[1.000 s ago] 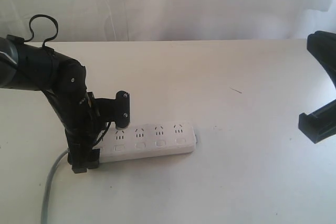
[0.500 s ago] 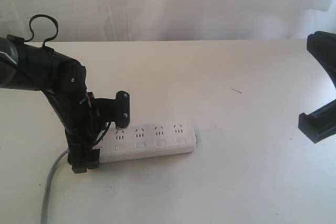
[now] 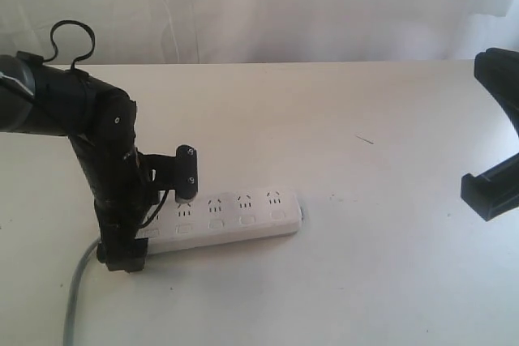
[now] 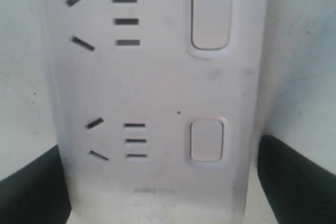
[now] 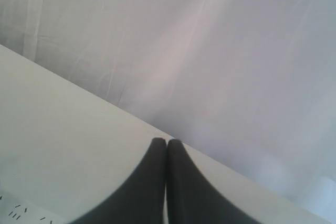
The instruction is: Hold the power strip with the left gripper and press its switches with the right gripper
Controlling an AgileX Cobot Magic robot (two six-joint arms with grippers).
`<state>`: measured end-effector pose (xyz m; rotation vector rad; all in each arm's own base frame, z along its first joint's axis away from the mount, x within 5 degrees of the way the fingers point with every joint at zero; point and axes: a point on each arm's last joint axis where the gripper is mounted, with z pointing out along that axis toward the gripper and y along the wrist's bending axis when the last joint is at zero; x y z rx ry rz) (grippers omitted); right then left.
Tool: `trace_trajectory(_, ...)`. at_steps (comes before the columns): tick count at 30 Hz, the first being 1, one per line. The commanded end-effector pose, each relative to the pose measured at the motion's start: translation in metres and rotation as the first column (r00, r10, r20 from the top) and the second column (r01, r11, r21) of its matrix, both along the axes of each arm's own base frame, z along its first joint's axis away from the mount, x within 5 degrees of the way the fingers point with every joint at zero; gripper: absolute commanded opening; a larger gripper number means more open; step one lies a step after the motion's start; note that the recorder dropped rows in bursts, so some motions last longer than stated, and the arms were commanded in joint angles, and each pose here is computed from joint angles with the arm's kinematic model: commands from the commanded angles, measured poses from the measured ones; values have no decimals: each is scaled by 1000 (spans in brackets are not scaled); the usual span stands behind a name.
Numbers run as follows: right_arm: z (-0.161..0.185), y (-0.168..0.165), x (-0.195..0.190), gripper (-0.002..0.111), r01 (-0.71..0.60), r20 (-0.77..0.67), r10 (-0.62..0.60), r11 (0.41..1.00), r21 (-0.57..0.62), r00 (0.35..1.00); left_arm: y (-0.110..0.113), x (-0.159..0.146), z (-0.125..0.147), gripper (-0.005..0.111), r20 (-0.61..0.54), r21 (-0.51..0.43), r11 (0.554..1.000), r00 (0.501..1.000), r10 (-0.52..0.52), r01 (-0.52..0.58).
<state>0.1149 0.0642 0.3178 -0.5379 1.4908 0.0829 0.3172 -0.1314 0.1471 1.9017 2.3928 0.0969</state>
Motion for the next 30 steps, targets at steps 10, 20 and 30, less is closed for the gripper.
trace_trajectory(10, -7, -1, 0, 0, 8, -24, -8, 1000, 13, 1000, 1, -15, 47, 91, -39, 36, 999, 999, 6, -5)
trace_trajectory(20, -9, -1, 0, 0, 5, -29, -4, 1000, 9, 1000, 12, -40, 122, 91, 155, -67, 997, 987, 43, -33)
trace_trajectory(30, -9, -1, 0, 0, 8, -28, -8, 1000, 9, 1000, 21, -86, 195, 91, 294, -334, 939, 938, 185, -80)
